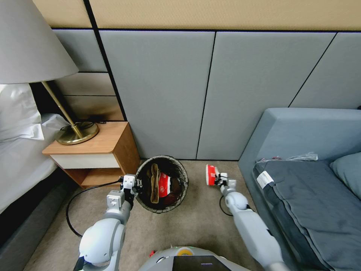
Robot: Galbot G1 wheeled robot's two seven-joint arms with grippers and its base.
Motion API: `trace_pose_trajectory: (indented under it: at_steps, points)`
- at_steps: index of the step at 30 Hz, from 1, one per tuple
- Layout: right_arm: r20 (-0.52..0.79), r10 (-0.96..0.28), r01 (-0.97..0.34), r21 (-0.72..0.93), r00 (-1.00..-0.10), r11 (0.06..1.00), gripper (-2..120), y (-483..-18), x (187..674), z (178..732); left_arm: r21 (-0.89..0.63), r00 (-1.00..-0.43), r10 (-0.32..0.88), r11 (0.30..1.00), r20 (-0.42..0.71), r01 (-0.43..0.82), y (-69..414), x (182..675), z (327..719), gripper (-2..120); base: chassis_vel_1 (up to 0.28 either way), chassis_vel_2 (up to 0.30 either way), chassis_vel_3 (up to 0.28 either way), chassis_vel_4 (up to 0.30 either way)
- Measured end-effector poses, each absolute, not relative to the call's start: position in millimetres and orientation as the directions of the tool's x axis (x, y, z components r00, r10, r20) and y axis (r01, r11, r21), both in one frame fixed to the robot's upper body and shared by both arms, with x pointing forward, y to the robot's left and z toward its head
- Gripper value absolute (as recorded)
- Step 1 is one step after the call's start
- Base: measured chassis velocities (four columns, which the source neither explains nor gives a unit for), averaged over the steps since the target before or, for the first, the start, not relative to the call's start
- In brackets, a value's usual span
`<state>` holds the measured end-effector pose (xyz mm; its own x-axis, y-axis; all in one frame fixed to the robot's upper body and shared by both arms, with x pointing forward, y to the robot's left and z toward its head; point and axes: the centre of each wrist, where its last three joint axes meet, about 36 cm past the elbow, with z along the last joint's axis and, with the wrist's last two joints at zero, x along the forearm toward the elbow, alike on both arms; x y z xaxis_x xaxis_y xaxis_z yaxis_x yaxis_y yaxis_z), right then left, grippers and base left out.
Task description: Pick up the trash bin, then pick up the garbage from the floor and place it into the trash bin.
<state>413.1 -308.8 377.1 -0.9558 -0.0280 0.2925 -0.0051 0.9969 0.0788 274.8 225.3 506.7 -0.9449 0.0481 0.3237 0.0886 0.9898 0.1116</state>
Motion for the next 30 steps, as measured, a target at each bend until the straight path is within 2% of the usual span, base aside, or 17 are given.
trace_pose_trajectory:
  at_steps: [5,7,8,12,22,29,30]
  points:
    - [0.200,-0.064,-0.058,0.032,-0.978,0.998,0,-316.0,391.8,427.2,0.111,-0.943,0.051,0.989,0.330,0.093,224.9,278.6,504.5,1,0.000,0.000,0.000,0.000]
    - [0.193,-0.071,-0.067,0.029,-0.979,0.997,0,-315.4,389.8,431.7,0.111,-0.943,0.052,0.989,0.330,0.094,224.8,278.9,504.3,1,0.000,0.000,0.000,0.000]
    - [0.153,-0.113,-0.113,0.012,-0.982,0.994,0,-309.9,380.3,454.5,0.109,-0.942,0.056,0.989,0.332,0.097,224.2,280.3,503.8,1,0.000,0.000,0.000,0.000]
    - [0.096,-0.194,-0.195,-0.002,-0.976,0.981,0,-295.8,366.1,488.2,0.110,-0.941,0.058,0.989,0.334,0.100,224.5,281.6,503.4,1,0.000,0.000,0.000,0.000]
    - [0.054,-0.274,-0.275,-0.009,-0.960,0.961,0,-278.3,354.7,515.2,0.111,-0.940,0.058,0.989,0.336,0.101,224.9,281.8,503.1,1,0.000,0.000,0.000,0.000]
    - [0.017,-0.415,-0.415,-0.017,-0.910,0.910,0,-244.5,343.6,546.2,0.114,-0.937,0.060,0.988,0.344,0.105,225.1,280.8,501.9,1,0.000,0.000,0.000,0.000]
    - [0.021,-0.464,-0.464,-0.012,-0.886,0.886,0,-232.1,342.3,548.6,0.115,-0.936,0.060,0.988,0.347,0.106,225.3,280.1,501.3,1,0.000,0.000,0.000,0.000]
